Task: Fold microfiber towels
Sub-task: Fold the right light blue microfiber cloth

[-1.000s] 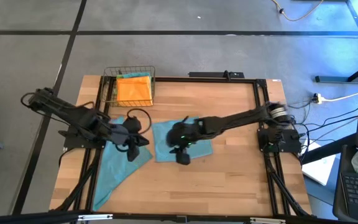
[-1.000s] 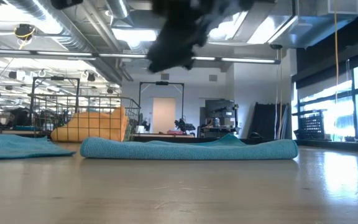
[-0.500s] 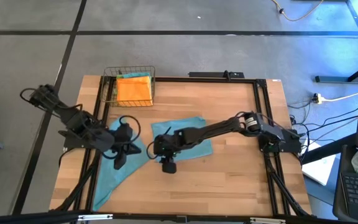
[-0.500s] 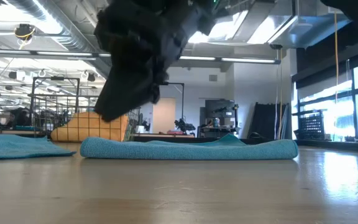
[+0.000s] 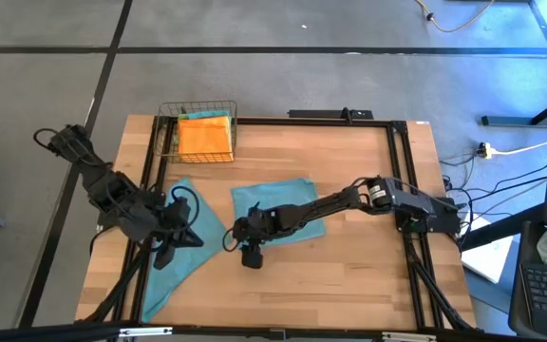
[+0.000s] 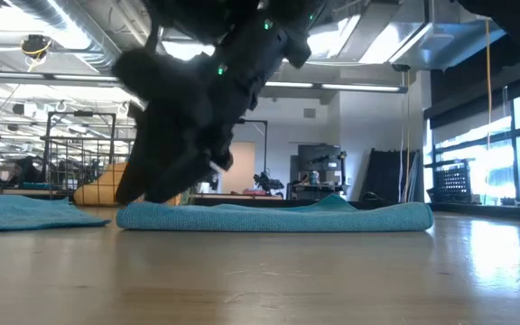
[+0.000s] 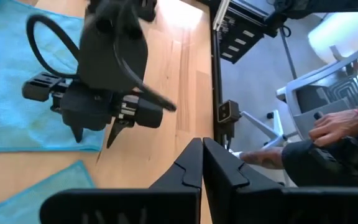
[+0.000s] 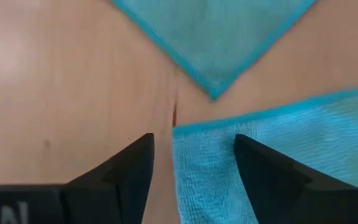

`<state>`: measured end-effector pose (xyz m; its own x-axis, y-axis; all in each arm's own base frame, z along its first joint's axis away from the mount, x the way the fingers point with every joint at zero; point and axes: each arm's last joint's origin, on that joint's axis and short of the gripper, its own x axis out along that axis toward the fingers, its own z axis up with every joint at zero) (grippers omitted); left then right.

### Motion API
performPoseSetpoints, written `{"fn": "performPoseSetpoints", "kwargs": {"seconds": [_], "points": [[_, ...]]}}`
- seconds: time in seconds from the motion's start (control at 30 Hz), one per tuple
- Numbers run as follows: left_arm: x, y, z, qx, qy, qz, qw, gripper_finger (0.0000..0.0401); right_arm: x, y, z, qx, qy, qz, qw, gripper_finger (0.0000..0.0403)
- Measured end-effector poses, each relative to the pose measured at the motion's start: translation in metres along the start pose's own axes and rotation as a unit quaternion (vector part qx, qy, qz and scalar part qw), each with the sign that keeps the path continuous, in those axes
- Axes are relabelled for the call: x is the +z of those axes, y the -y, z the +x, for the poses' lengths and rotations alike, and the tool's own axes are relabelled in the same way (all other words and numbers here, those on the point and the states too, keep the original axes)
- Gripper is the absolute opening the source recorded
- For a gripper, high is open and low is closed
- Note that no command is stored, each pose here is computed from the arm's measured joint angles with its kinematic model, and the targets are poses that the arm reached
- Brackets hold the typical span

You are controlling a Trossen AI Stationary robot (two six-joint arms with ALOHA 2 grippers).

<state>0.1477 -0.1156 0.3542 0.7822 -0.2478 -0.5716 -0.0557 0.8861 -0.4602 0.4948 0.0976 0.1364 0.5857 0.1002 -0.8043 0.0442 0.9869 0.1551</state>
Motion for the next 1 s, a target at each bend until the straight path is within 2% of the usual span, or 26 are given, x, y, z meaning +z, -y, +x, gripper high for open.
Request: {"fn": "performPoseSetpoints", "kwargs": {"seconds": [0.2, 0.37, 0.6, 0.8, 1.0], "points": [[-0.0018, 0.0012, -0.0013, -0.004, -0.004, 0.0, 1.0, 0.0001, -0.0089, -0.0072, 0.0111, -0.004, -0.009, -0.006, 1.0, 0.0222], [-0.0025, 0.001, -0.0013, -0.002, -0.006, -0.012, 1.0, 0.0002, -0.01, -0.0083, 0.0117, -0.036, -0.001, 0.008, 0.999, 0.0222], [-0.0025, 0.0005, -0.0012, 0.004, -0.002, -0.03, 1.0, 0.0003, -0.0123, -0.0069, 0.0131, -0.038, -0.001, 0.028, 0.999, 0.0211], [-0.002, 0.0001, -0.0012, 0.01, 0.005, -0.03, 0.999, 0.0003, -0.0132, -0.0062, 0.0133, -0.04, -0.005, 0.028, 0.999, 0.0146], [-0.0031, -0.0011, -0.0012, 0.016, 0.0, -0.027, 1.0, 0.0001, -0.0101, -0.0079, 0.0111, -0.027, -0.013, 0.028, 0.999, 0.0028]]}}
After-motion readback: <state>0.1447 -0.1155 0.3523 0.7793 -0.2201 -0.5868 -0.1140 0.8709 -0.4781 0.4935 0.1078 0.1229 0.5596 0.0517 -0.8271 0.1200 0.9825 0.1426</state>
